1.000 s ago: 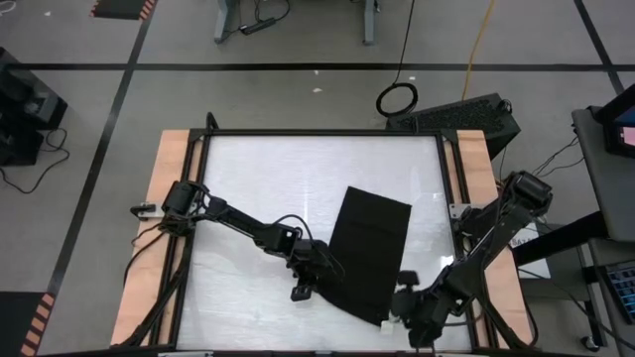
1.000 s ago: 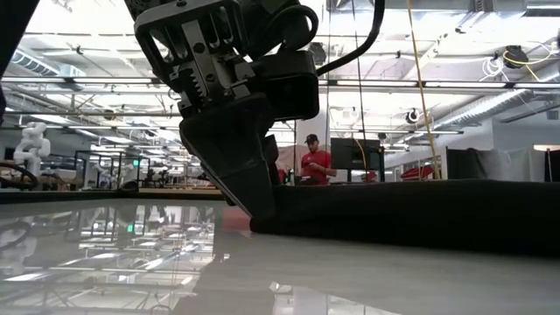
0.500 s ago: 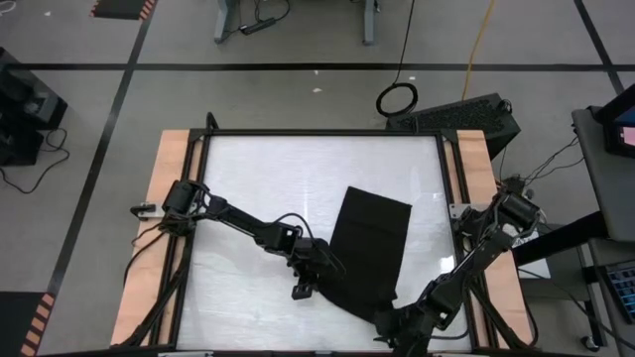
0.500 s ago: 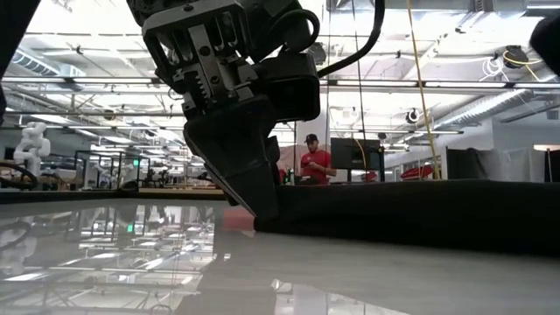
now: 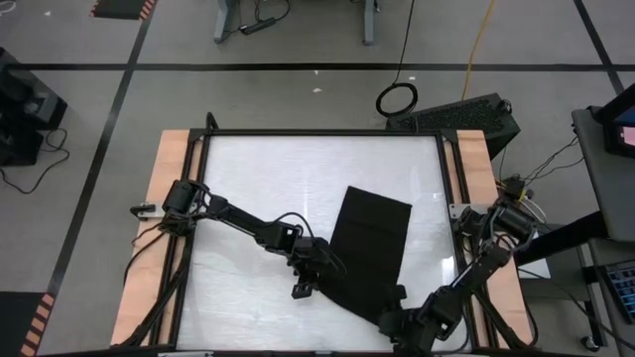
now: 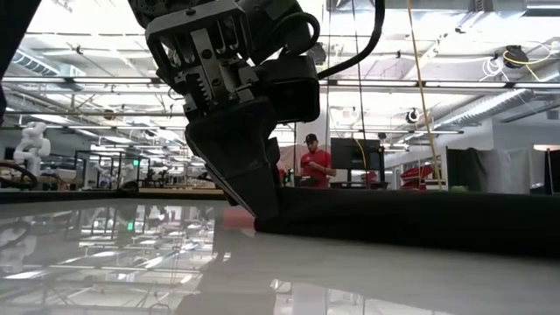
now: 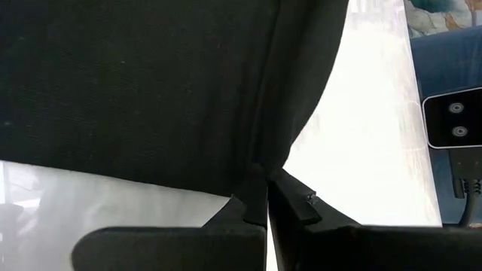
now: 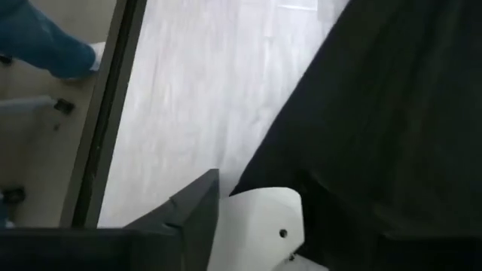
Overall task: Roll towel into tight, uniform cylinder
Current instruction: Roll the black towel
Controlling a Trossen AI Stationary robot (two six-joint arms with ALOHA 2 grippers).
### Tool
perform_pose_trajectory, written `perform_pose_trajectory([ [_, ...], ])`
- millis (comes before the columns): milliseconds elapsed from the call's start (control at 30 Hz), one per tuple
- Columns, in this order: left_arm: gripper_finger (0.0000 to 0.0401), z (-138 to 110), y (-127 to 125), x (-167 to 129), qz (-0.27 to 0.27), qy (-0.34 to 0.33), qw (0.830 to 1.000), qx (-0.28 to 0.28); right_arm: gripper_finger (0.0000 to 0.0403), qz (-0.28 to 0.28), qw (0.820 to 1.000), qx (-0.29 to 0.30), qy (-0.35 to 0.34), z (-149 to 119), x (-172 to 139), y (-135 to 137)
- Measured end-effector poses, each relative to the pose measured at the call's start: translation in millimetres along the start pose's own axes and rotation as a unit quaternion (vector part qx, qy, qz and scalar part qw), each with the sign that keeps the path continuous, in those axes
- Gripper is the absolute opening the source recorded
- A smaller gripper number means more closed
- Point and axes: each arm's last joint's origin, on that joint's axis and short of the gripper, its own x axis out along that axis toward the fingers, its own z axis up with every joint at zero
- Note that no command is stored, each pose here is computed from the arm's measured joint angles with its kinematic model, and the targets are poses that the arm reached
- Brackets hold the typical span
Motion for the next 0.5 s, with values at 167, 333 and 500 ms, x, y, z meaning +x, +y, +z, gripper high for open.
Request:
perform_pose_trajectory([
  [167, 0.0000, 0.3, -0.3, 0.0, -0.003, -0.001, 1.000, 0.002, 0.0126, -0.006, 1.000, -0.007, 0.004, -5.2, 1.6, 2.9],
  [333, 0.0000, -0.4, -1.9, 0.1, -0.027, 0.009, 1.000, 0.006, 0.0053, -0.020, 0.999, 0.033, 0.005, -6.7, 1.4, 0.4],
  [500, 0.0000, -2.4, -7.3, 2.1, -0.051, 0.020, 0.998, 0.002, 0.0008, 0.006, 0.996, 0.086, -0.010, -8.4, -2.7, -1.8],
])
